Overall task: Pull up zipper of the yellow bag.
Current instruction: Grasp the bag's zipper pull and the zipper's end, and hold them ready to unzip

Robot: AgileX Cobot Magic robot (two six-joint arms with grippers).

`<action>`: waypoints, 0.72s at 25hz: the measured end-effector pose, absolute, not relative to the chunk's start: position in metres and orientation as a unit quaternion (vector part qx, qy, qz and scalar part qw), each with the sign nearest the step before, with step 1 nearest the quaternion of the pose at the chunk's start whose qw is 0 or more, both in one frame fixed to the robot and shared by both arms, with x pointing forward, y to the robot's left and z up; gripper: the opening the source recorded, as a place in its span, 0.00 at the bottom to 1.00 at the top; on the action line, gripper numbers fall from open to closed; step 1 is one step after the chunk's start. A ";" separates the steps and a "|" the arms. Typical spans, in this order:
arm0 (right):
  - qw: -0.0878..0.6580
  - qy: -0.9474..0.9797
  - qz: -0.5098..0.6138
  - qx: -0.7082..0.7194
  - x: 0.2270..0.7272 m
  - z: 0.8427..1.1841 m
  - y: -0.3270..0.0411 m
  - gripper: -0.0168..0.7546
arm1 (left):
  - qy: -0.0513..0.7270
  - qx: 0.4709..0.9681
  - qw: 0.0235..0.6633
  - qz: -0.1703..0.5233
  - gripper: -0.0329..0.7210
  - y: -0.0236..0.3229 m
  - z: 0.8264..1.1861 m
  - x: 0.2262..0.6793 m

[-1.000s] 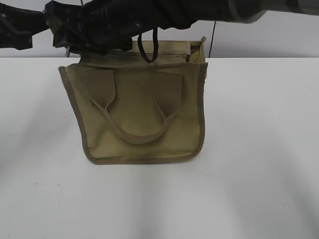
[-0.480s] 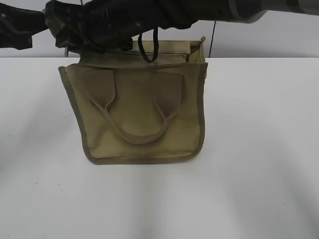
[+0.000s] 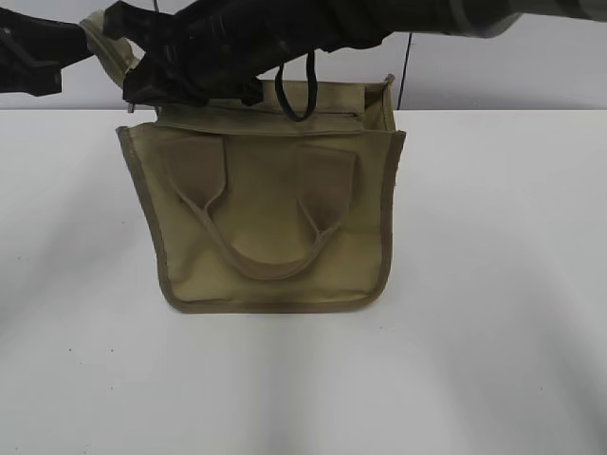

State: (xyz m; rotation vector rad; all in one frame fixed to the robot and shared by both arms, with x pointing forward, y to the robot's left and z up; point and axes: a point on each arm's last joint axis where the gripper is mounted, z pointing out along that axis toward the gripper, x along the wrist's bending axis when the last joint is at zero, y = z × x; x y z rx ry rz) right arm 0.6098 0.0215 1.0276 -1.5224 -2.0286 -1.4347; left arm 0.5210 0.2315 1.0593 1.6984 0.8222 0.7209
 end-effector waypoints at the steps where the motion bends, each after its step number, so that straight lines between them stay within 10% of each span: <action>1: 0.120 -0.693 -0.487 -0.518 0.609 1.027 0.022 0.01 | 0.347 0.712 0.529 0.304 0.03 0.232 1.059 0.521; 18: 0.220 -0.659 -0.480 -0.536 0.624 1.045 -0.022 0.01 | 0.362 0.719 0.501 0.317 0.03 0.236 1.055 0.523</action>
